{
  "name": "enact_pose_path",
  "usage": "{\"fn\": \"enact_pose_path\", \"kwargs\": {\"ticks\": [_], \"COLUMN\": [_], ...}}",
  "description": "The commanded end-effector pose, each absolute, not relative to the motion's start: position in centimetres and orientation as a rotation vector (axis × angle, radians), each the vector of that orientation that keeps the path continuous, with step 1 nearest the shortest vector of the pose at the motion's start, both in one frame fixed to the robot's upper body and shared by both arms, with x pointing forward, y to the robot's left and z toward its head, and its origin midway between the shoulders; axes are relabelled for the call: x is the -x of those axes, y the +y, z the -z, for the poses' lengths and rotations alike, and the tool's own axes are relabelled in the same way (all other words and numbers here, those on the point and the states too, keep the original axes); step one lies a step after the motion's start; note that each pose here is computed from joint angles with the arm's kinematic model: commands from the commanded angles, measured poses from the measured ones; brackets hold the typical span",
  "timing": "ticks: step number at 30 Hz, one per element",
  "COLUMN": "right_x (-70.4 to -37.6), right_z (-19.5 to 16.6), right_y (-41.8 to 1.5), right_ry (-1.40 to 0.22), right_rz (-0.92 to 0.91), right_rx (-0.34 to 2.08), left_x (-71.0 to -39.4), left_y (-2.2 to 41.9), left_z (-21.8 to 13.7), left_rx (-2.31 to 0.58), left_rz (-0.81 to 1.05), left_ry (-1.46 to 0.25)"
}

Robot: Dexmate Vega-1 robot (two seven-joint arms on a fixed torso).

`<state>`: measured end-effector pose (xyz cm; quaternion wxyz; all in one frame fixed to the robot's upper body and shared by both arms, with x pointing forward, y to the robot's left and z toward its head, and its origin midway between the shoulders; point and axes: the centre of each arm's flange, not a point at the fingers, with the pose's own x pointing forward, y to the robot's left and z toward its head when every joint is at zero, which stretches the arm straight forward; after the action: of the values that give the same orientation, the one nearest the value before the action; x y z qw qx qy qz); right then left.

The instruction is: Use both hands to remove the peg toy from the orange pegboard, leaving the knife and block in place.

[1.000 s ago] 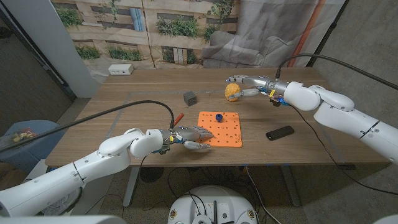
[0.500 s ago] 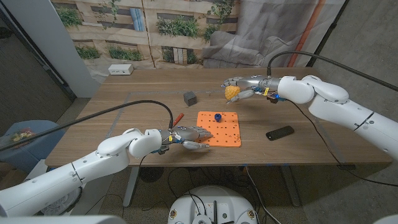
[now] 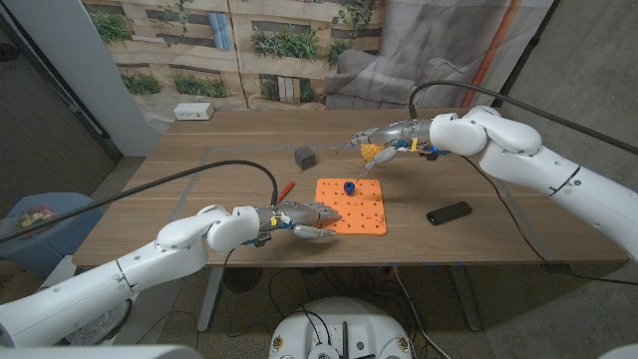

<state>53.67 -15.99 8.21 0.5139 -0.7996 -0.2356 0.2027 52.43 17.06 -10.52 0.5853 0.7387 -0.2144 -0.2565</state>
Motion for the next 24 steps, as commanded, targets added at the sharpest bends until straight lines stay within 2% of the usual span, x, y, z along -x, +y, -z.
{"fn": "enact_pose_path", "kwargs": {"ticks": [1,24], "right_x": [-54.2,-55.6], "right_z": [-7.1,-4.8], "right_y": [-14.8,-13.7], "right_ry": [-0.523,-0.454], "right_rz": [-0.448,-0.476], "right_rx": [2.025,2.065], "left_x": [-52.5,-52.2], "left_y": [16.7,16.8], "left_z": [10.5,10.5], "left_rx": [-1.720,-1.740], "left_rz": [0.597,0.608], "left_ry": [-0.505,-0.514]}}
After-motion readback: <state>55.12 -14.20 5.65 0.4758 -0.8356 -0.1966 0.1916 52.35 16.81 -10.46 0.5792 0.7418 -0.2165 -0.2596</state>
